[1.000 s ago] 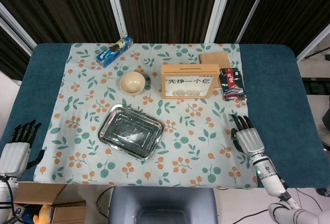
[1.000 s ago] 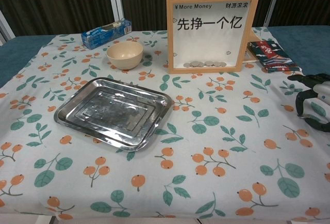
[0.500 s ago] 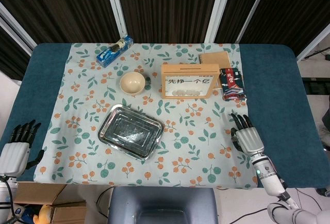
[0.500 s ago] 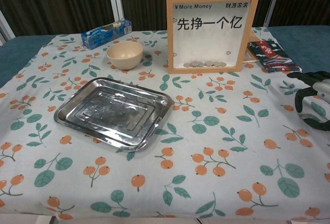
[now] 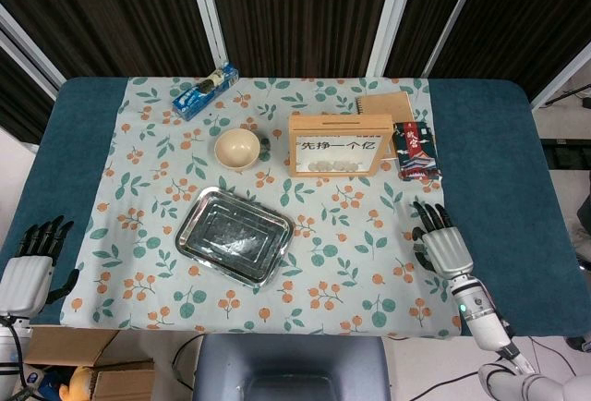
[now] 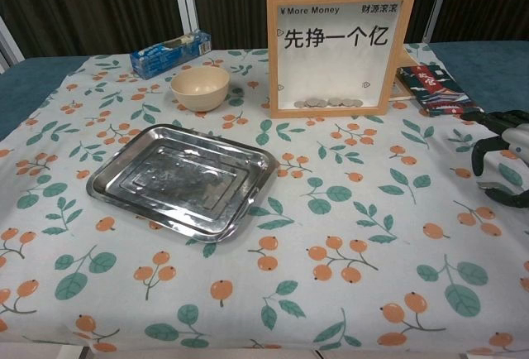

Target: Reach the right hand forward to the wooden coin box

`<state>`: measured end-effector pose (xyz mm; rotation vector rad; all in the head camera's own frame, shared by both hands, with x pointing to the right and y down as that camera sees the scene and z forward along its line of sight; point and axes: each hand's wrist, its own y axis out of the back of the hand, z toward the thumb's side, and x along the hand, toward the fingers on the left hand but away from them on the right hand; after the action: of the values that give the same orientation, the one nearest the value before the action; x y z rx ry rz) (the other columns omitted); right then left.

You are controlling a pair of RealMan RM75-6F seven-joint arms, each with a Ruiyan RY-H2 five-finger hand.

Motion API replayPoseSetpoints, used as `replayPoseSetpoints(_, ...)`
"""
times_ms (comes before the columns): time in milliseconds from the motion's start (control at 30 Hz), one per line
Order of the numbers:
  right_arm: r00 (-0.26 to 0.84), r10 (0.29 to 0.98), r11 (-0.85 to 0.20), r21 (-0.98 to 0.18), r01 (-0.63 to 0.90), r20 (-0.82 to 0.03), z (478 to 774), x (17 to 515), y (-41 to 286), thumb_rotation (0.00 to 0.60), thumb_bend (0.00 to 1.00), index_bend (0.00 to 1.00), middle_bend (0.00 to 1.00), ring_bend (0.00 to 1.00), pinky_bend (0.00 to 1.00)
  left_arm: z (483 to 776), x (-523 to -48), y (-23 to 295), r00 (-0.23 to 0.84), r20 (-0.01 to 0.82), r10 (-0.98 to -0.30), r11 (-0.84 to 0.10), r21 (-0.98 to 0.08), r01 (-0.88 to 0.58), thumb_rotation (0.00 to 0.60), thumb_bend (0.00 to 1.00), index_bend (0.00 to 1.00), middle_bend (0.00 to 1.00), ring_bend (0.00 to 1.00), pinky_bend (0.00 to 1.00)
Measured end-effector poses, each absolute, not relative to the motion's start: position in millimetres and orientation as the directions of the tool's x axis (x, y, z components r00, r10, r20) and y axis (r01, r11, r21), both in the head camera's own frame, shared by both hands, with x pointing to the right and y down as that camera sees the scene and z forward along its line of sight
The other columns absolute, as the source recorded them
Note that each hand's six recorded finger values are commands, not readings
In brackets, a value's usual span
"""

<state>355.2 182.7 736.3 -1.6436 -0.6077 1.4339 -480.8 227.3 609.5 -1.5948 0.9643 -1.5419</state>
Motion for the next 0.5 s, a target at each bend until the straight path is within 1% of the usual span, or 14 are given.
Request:
replayPoseSetpoints(233, 0.214, 0.813, -0.518, -0.84, -0.162, -0.542, 736.0, 356.9, 180.7, 0.6, 0.55, 0.62, 0.07, 0.0, 0.0, 610.9, -481.3, 228.2, 0.01, 0.476, -0.879, -0.476, -0.878, -0.039, 0.6, 0.37, 0.0, 0.0, 0.0, 0.0)
replayPoseSetpoints(500, 0.203, 0.812, -0.524, -0.836, -0.161, -0.548, 737.4, 357.9, 180.4, 0.6, 0.56, 0.64, 0.09, 0.0, 0.0, 611.1, -481.9, 227.4, 0.006, 0.476, -0.88, -0.476, -0.879, -0.038, 0.6, 0.37, 0.0, 0.0, 0.0, 0.0)
